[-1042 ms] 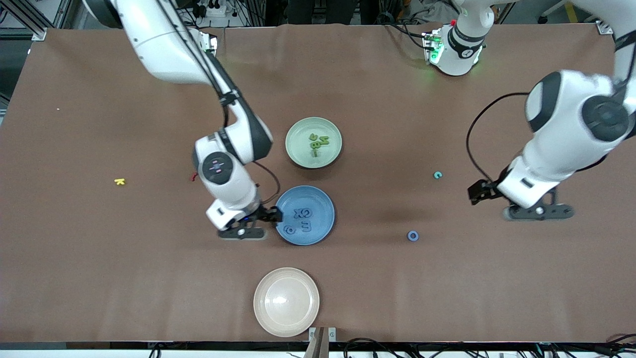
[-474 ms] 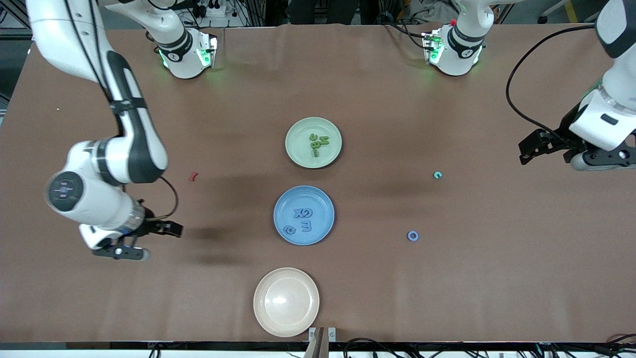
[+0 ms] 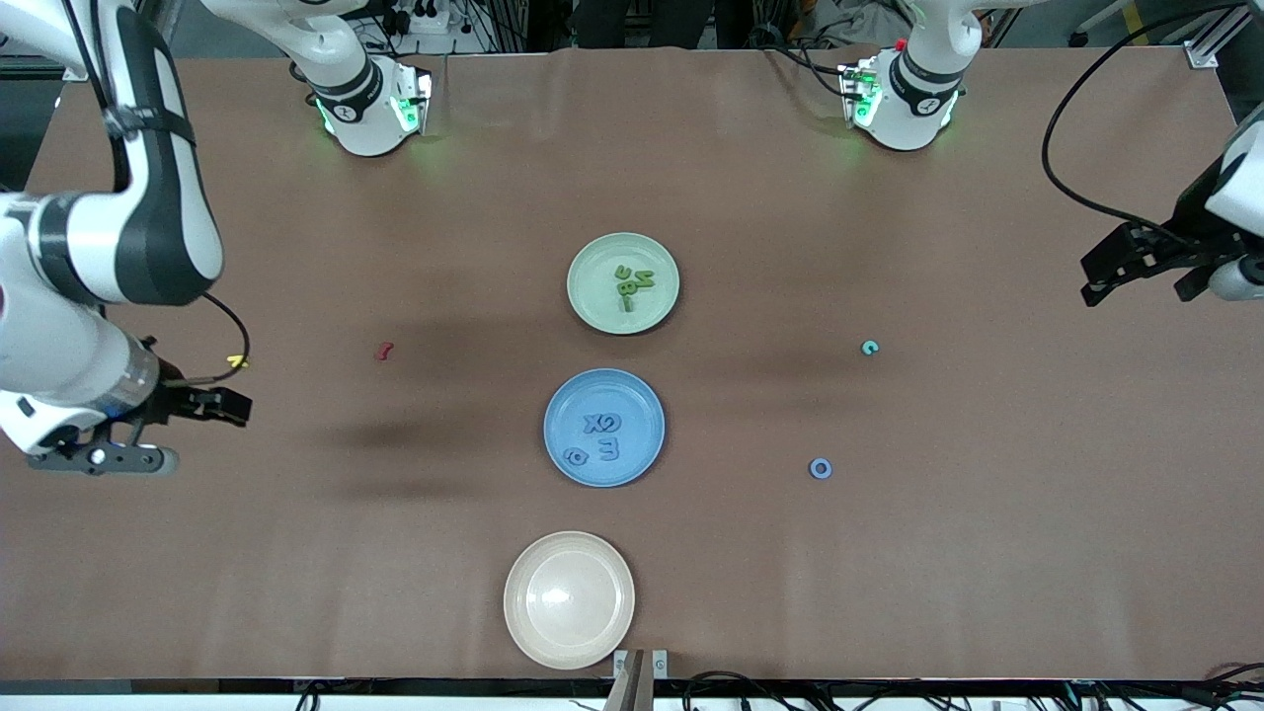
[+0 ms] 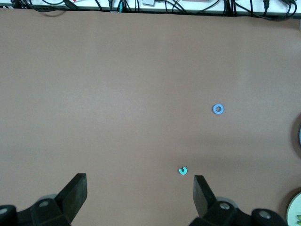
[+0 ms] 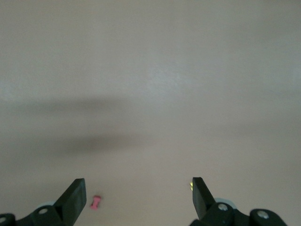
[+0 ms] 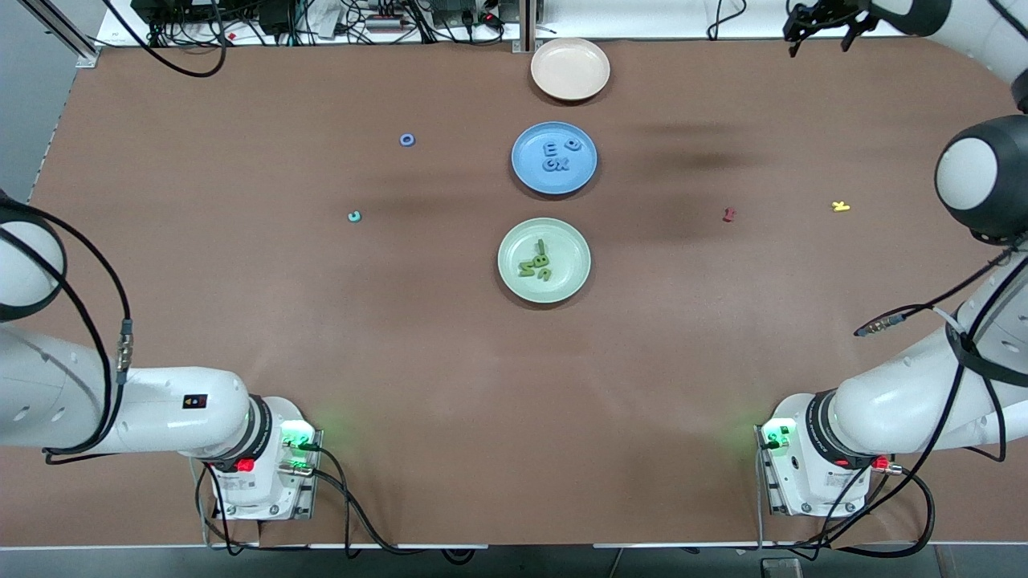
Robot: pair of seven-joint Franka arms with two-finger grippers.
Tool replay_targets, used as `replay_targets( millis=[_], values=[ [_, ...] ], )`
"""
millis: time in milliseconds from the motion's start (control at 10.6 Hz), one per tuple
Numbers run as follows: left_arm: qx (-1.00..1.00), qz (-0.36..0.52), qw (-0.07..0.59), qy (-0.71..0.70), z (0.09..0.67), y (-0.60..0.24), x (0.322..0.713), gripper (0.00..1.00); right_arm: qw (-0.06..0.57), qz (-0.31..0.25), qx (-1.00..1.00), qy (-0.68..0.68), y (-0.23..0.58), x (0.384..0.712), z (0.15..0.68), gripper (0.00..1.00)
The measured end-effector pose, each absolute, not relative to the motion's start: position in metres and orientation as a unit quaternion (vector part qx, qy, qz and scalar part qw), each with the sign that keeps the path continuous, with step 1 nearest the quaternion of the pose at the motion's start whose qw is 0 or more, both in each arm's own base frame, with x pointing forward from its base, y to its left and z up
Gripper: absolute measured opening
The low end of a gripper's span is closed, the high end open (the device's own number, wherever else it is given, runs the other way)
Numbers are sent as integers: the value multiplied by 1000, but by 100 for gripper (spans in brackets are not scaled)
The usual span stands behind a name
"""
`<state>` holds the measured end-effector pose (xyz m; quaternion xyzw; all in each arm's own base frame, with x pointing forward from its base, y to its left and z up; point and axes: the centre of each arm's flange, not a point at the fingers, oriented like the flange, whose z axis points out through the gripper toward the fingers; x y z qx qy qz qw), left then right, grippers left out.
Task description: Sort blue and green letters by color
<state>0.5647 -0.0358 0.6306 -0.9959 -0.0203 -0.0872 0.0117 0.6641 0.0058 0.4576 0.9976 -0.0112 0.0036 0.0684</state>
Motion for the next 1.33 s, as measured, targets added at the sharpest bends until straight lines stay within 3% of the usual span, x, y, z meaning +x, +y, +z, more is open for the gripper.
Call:
replay_targets(
  millis=[758, 1326],
  values=[
    [-998, -56, 15, -19, 646, -31, 550, 100, 66, 12, 996, -57, -37, 584, 622, 100],
    [-999, -46, 15, -14, 649, -34, 553, 100, 21, -9, 997, -69, -39, 556, 646, 100]
  ],
)
